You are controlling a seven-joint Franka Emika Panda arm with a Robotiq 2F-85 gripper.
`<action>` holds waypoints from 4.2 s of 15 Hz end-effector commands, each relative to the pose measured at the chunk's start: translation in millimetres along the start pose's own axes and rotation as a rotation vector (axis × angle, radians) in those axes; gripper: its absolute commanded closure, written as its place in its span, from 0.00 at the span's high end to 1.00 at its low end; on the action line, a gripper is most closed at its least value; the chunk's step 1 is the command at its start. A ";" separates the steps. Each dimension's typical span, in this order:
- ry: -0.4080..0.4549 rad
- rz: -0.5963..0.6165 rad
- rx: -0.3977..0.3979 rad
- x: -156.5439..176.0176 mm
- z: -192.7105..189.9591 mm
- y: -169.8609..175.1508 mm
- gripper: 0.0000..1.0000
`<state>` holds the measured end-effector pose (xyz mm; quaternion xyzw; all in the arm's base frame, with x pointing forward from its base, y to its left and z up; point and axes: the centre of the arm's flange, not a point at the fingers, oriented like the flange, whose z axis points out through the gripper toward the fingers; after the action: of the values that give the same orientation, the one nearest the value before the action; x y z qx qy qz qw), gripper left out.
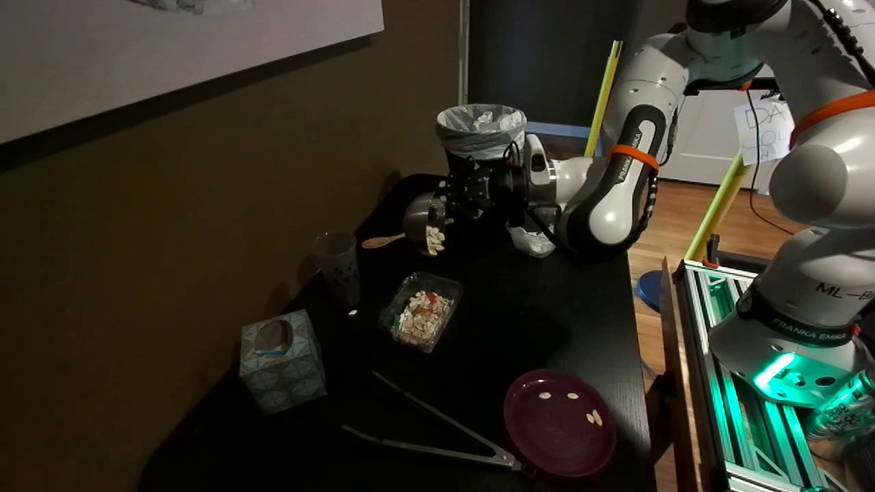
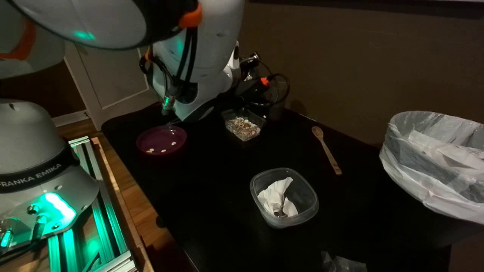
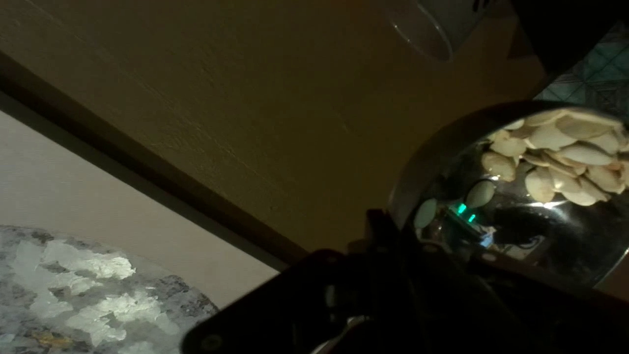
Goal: Transfer the contents from the silver bowl into the left transparent bowl
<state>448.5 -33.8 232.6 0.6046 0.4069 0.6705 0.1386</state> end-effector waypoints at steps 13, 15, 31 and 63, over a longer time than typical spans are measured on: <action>0.177 -0.180 -0.305 -3.2 31.3 -35.8 0.01; 0.191 -0.182 -0.336 -3.9 27.8 -35.6 0.01; 0.248 -0.050 -0.207 9.6 16.8 -48.1 0.01; 0.422 -0.347 -0.599 60.9 0.8 41.5 0.01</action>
<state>464.3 -42.1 324.3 0.3245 0.3377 0.8223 0.3234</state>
